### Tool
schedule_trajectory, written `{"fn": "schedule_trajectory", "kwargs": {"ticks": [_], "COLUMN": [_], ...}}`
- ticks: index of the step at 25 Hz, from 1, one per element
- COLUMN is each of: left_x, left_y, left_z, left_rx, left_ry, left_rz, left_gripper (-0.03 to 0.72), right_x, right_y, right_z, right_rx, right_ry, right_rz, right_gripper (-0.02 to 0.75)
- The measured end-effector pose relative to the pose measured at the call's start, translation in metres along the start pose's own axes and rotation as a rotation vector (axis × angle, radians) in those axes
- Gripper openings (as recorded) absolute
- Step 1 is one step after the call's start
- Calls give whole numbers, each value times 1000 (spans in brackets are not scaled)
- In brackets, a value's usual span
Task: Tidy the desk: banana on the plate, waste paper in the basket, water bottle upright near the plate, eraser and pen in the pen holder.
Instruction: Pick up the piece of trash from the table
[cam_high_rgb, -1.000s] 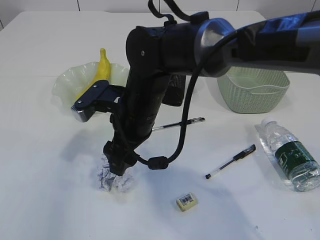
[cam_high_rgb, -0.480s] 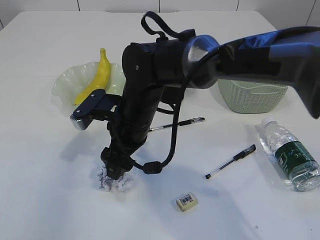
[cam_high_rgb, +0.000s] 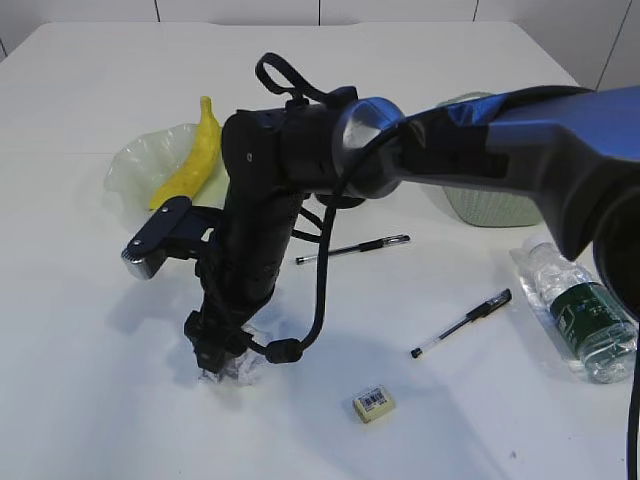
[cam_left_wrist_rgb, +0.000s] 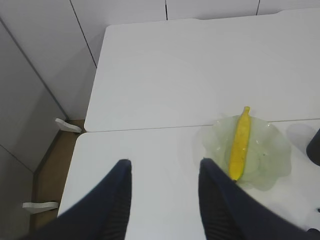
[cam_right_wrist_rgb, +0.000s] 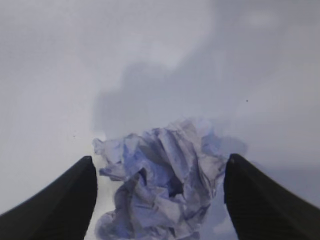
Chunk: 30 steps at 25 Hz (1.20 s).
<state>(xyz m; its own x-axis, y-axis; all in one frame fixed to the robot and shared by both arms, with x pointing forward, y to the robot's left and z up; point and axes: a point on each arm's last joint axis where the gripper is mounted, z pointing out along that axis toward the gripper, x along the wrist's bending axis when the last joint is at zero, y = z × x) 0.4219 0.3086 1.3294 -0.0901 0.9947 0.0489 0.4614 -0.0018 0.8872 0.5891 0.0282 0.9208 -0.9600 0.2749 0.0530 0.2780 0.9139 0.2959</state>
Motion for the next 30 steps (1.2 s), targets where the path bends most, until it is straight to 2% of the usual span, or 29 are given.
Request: {"fn": "schedule_trajectory", "kwargs": {"ticks": [5, 9, 14, 19, 21, 30], "left_x": [0, 0, 0, 0, 0, 0], "left_y": [0, 0, 0, 0, 0, 0], "left_z": [0, 0, 0, 0, 0, 0], "left_rx": [0, 0, 0, 0, 0, 0], "left_ry": [0, 0, 0, 0, 0, -2], "left_rz": [0, 0, 0, 0, 0, -1], "left_gripper": [311, 311, 311, 309, 309, 309], "right_x": [-3, -4, -4, -4, -4, -3], "right_y": [-4, -6, -7, -7, -7, -2], "right_z": [9, 14, 15, 15, 15, 10], "right_rx": [37, 55, 57, 57, 57, 41], "right_ry": [-10, -13, -14, -14, -14, 4], "right_rz": [-18, -25, -26, -26, -26, 37], "right_gripper": [581, 509, 364, 162, 103, 81]}}
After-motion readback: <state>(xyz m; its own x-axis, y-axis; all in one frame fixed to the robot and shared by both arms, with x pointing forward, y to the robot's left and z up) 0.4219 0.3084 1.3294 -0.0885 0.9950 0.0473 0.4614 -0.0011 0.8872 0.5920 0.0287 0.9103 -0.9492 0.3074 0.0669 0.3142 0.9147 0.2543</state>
